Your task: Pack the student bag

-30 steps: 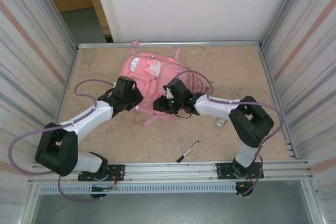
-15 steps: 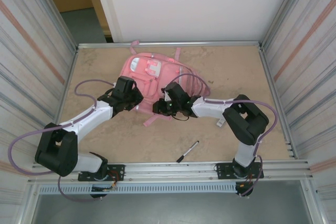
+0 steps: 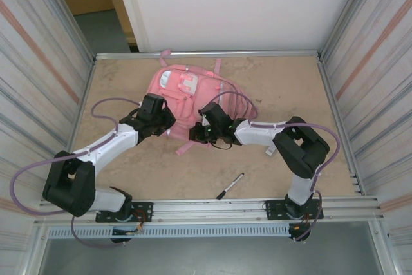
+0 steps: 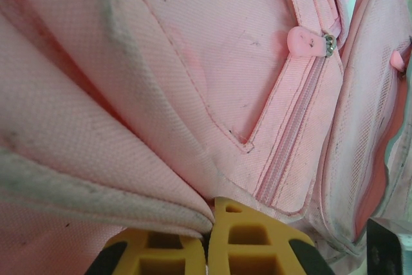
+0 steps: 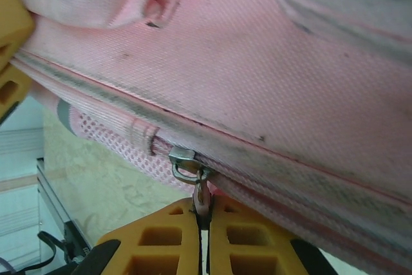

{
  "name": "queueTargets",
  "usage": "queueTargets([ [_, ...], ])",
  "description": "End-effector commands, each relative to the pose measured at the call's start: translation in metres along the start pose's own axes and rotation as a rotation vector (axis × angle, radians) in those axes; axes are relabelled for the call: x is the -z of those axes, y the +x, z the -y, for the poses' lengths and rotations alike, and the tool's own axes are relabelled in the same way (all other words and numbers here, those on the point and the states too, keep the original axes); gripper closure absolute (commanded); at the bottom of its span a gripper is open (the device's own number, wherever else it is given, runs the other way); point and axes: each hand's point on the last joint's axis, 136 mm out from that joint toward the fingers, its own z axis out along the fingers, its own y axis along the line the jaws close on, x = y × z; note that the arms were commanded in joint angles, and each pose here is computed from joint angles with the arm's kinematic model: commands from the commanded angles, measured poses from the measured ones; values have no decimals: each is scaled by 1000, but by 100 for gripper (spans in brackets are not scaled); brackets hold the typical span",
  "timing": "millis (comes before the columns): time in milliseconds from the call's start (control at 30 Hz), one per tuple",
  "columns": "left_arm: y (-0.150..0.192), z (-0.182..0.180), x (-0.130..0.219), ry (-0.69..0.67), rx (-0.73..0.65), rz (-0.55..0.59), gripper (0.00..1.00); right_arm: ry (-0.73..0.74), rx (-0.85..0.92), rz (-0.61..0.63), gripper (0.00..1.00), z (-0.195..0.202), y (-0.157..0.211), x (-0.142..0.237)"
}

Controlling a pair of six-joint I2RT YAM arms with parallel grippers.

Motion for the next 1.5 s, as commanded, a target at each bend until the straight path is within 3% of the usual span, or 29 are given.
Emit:
queueTargets([
  [0,-6,17,18,75,-42,12,100,154,-10,-6,100,26,5,13],
  [400,-41,-26,20,33,18,95,100,568,-21,-31,100,121,14,82],
  [533,-60,-42,10,38,23,56,100,640,-14,-2,100,144,7,109],
  [667,-84,-42,-5,19,-102,15,100,662,104,16,100,143,-2,127],
  [800,-112,-41,-23,-13,-154,-43,100,575,240,-3,100,113,-12,121],
  [833,-123,-37,-27,2,-151,-43,94,546,269,-6,100,103,-14,118],
  [900,-141,-32,-31,27,-123,-43,64,469,320,-28,100,82,-13,108],
  [933,-148,-29,-32,45,-95,-48,55,422,335,-42,100,69,-13,103],
  [1000,-154,-21,-25,75,-44,-66,49,351,357,-62,100,47,-11,94],
  [1100,-141,-15,-6,71,-18,-79,46,335,389,-60,100,31,-13,88],
  [1267,-70,-11,16,42,-20,-117,43,449,355,-45,99,56,-16,100],
  [1300,-56,-9,19,32,-35,-119,43,457,343,-55,89,64,-14,102],
  [1333,-43,-5,20,28,-52,-119,43,458,336,-63,85,69,-14,103],
  [1467,-4,15,13,39,-80,-99,44,436,297,-50,78,65,-21,104],
])
